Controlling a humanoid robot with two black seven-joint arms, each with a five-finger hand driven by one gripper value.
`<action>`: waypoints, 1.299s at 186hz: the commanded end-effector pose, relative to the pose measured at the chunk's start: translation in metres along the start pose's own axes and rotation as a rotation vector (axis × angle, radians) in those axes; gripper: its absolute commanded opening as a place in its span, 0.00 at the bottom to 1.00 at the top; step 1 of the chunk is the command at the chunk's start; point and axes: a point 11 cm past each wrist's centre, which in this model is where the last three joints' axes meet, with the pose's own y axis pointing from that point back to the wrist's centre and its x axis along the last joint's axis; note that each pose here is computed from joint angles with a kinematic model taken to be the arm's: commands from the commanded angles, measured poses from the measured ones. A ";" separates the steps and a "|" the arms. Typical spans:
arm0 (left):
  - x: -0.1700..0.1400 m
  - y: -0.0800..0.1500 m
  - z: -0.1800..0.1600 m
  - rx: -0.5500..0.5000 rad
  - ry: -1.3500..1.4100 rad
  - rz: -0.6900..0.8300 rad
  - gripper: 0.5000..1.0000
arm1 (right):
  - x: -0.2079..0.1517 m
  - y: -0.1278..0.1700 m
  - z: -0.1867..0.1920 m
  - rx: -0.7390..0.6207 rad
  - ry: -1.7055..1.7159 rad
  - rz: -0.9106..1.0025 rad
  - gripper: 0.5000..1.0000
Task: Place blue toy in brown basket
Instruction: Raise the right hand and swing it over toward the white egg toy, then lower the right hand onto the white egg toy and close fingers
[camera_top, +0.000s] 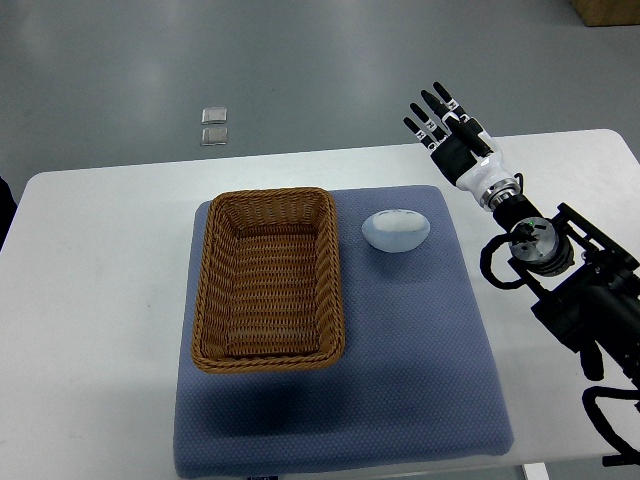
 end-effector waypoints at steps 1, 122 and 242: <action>0.000 0.000 0.000 -0.001 0.001 0.000 1.00 | 0.000 0.000 -0.001 0.001 0.001 -0.001 0.81; 0.000 0.000 0.001 -0.002 0.007 -0.001 1.00 | -0.066 -0.033 -0.050 -0.217 0.692 -0.235 0.81; -0.007 0.000 0.003 -0.006 0.004 -0.021 1.00 | -0.152 -0.028 -0.063 -0.789 2.019 -0.570 0.81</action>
